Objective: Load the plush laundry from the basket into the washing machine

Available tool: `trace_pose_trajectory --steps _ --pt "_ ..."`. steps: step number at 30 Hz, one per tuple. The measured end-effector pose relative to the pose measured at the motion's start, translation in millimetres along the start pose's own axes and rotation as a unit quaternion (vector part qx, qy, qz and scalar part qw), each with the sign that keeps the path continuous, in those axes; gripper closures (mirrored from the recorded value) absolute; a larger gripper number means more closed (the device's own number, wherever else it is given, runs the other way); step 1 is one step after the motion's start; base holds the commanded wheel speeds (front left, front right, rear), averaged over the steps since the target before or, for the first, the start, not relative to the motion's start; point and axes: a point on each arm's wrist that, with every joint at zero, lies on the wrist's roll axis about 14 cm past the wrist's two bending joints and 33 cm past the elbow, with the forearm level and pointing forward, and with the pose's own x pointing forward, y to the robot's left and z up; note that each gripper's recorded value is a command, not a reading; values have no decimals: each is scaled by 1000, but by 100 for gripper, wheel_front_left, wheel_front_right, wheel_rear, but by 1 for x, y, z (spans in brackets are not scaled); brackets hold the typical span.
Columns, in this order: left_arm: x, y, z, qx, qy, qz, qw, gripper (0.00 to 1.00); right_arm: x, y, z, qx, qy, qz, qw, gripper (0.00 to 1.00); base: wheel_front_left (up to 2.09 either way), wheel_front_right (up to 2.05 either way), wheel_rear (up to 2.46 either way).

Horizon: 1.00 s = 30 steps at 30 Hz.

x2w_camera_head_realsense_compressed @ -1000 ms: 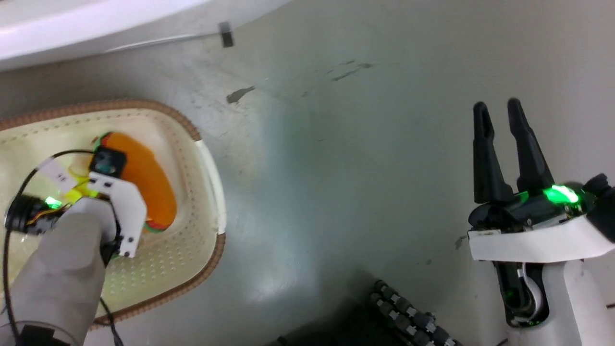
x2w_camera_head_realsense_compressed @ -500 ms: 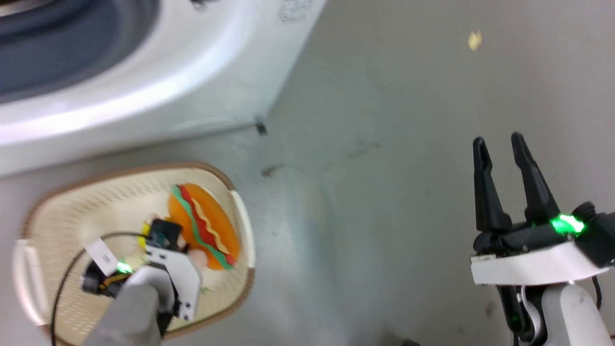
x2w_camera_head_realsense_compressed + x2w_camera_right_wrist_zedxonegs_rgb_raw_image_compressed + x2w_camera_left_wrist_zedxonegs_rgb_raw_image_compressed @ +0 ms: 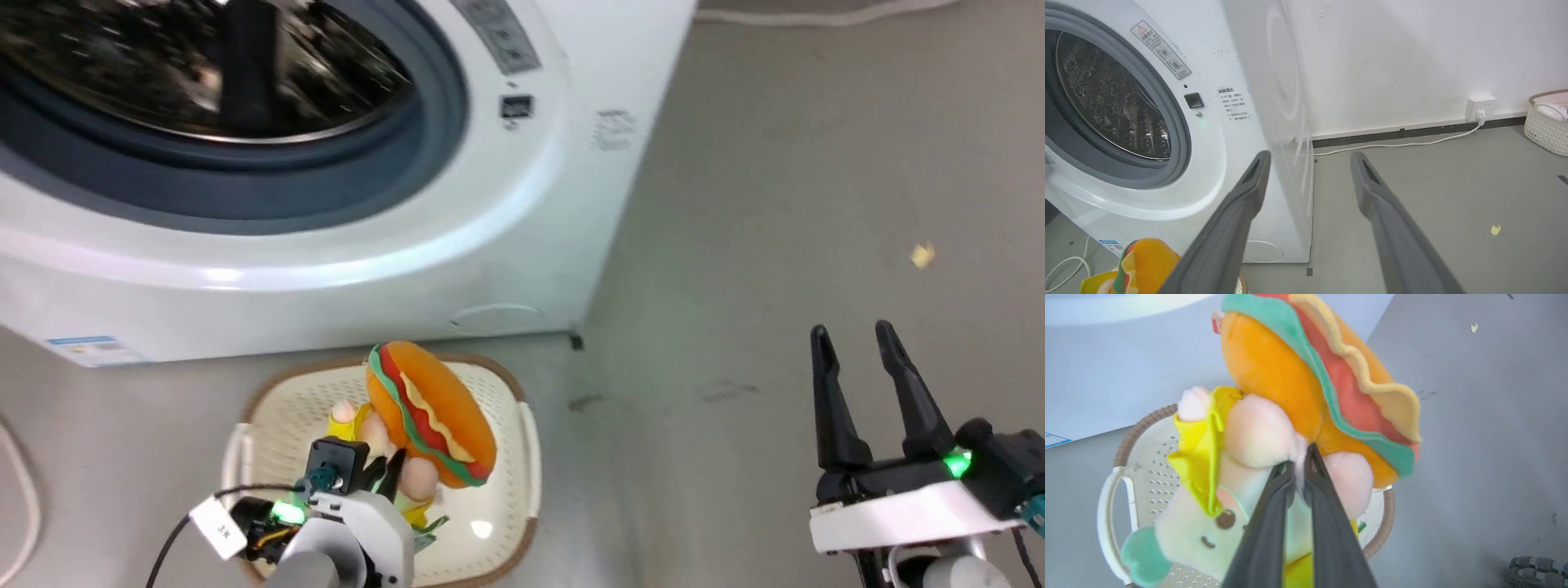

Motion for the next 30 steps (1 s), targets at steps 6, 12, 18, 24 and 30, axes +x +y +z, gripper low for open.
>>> trace_pose_trajectory --steps 6,12,18,24,30 --pt "-33 9 41 -22 -94 38 995 100 0 20 8 9 -14 30 999 0 0 0 0" --pt "-61 22 100 -39 -204 70 976 100 3 32 12 14 -21 49 998 0 0 0 0" --pt "-75 29 164 -41 -309 73 947 100 7 34 0 14 -5 50 999 0 0 0 0" --pt "-60 40 203 -6 -354 59 934 100 20 33 -17 11 14 50 999 0 0 0 0" --pt "-19 72 253 46 -362 65 929 100 40 19 -35 12 27 30 999 0 0 0 0"
